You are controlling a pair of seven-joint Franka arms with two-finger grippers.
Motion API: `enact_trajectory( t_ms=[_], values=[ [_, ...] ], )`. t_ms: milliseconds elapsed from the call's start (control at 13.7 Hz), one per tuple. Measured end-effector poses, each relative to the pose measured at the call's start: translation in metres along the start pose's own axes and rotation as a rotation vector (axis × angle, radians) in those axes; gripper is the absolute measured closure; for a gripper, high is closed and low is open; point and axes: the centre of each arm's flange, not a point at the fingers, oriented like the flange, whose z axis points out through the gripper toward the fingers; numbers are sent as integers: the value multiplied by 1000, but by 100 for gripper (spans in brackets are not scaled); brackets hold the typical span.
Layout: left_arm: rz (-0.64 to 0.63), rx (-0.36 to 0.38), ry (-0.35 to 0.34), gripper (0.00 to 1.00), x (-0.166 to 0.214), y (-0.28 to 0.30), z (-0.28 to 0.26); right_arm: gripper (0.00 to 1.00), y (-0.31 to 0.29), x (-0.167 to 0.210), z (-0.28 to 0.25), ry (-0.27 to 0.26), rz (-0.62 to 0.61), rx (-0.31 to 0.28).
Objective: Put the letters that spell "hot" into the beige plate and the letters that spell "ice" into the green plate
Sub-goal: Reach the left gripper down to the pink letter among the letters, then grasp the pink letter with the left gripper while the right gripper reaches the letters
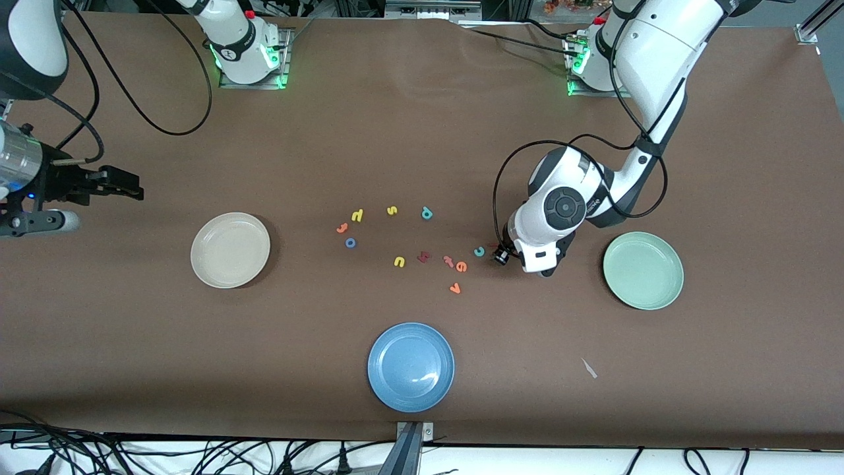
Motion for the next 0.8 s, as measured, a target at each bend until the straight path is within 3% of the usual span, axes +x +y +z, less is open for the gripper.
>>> enact_trajectory(
  t_ms=[146,658,804],
  values=[
    [-17,7,-1,33,-9,-2,9,0,-30,13,19,-17,-41,4],
    [-50,-5,13,33,-12,0,45,0,-173,21,67,37,15,-1],
    [-51,-5,13,37,-12,0,46,0,-197,17,85,37,24,-14]
  ],
)
